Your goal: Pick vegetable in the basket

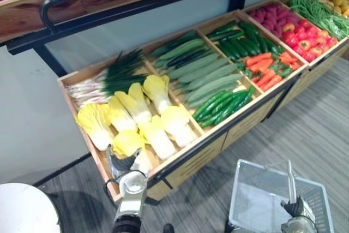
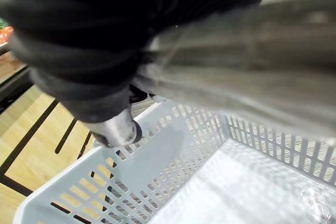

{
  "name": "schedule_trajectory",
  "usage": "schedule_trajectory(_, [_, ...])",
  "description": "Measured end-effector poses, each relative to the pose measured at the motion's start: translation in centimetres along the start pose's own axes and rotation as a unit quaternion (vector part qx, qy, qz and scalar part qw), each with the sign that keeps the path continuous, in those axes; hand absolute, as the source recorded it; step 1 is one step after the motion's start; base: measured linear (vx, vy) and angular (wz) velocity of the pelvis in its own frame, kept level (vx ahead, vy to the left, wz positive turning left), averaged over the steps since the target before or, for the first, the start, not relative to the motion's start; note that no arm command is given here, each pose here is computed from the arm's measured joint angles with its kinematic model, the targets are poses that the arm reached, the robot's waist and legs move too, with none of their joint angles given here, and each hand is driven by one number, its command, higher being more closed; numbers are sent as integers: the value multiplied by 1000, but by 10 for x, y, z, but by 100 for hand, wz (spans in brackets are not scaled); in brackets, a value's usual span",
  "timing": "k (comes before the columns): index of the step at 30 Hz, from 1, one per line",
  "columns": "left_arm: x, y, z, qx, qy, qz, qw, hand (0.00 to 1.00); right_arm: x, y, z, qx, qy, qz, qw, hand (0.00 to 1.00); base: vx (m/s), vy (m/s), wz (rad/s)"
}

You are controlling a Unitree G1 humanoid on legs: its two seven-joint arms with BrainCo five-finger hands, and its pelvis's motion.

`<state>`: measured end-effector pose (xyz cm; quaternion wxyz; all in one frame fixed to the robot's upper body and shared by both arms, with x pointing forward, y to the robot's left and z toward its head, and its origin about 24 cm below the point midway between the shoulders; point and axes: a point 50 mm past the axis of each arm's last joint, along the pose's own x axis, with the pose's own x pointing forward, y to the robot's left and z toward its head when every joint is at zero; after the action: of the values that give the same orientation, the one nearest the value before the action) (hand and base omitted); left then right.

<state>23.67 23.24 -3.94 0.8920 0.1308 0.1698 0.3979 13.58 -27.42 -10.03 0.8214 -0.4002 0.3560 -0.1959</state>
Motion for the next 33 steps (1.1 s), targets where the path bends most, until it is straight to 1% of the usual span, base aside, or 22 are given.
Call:
schedule_trajectory(5, [7, 1, -5, 13, 20, 20, 1000, 0, 5, -6, 11, -12, -29, -10, 999, 100, -14, 10, -12])
schedule_trajectory(9, [15, -2, 2, 16, 14, 21, 1000, 0, 7, -8, 16, -11, -39, -21, 999, 100, 3, 0, -2])
schedule_trajectory(12, [18, -3, 2, 17, 25, 26, 999, 0, 8, -6, 23, -17, -60, -15, 998, 100, -9, 2, -9])
schedule_trajectory(19, [32, 1, 13, 11, 26, 61, 998, 0, 15, -18, 36, -32, -105, -27, 994, 100, -59, -6, -20])
schedule_trajectory(20, [34, 1, 17, 12, 25, 65, 997, 100, 15, -19, 36, -33, -109, -29, 993, 100, -75, -11, -10])
schedule_trajectory(25, [43, 9, 26, 0, 23, 95, 995, 100, 14, -18, 39, -38, -122, -25, 991, 100, -48, -5, -6])
schedule_trajectory(33, [43, 7, 29, -8, 14, 95, 995, 100, 13, -19, 44, -43, -138, -29, 989, 100, 0, 0, 0])
